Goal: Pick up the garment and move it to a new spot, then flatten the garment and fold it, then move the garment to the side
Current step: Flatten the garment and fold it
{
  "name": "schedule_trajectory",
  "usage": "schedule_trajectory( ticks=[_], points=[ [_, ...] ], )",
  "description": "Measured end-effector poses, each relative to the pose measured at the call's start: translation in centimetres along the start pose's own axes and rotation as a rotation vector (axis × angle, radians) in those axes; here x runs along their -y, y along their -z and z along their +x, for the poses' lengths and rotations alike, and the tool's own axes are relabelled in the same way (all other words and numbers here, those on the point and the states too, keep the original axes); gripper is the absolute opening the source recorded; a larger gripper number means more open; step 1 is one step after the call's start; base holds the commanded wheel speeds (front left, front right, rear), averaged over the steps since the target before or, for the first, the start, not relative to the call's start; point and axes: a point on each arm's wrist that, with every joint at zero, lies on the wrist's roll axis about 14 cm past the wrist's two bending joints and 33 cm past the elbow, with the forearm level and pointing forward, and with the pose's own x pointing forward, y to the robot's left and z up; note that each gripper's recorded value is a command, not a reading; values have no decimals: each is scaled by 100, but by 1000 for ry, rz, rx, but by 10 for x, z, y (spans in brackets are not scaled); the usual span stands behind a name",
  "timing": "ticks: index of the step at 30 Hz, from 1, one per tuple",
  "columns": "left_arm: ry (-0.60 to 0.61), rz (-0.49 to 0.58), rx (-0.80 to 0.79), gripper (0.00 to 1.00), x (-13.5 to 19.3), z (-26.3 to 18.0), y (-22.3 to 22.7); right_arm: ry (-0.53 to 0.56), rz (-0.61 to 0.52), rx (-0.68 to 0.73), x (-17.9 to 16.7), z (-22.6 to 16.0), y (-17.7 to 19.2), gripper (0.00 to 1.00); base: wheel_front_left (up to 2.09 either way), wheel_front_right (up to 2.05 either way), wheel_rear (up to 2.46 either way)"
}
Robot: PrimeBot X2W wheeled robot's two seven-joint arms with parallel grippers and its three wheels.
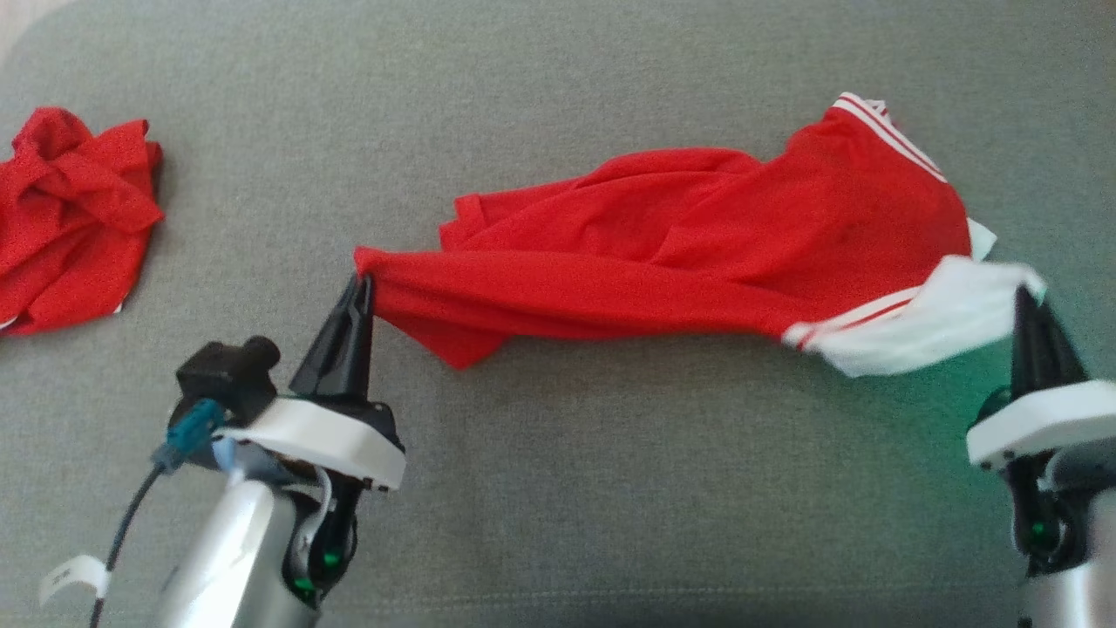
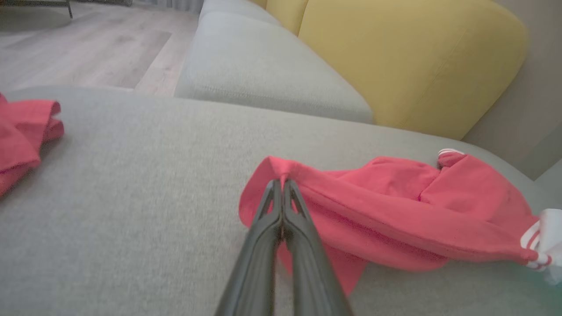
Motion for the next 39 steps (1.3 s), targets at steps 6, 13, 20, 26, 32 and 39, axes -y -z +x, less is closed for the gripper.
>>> schedule_trajectory(
  ticks=[6, 13, 20, 26, 32, 39],
  points=[
    [36, 65, 152, 0, 8, 0, -54, -86, -29, 285, -28, -18, -88, 0, 0, 0, 0],
    [72, 150, 375, 0, 21, -4, -141, -186, -116, 646, -59, -60, -206, 0, 0, 0, 0],
    [101, 225, 579, 0, 38, -24, -223, -253, -185, 959, -85, -122, -300, 0, 0, 0, 0],
    [142, 288, 724, 0, 59, -46, -281, -284, -221, 1114, -100, -164, -350, 0, 0, 0, 0],
    [157, 300, 760, 0, 67, -51, -299, -317, -226, 1108, -109, -167, -359, 0, 0, 0, 0],
    [125, 246, 688, 0, 50, -25, -284, -340, -195, 1037, -113, -138, -356, 0, 0, 0, 0]
  ],
)
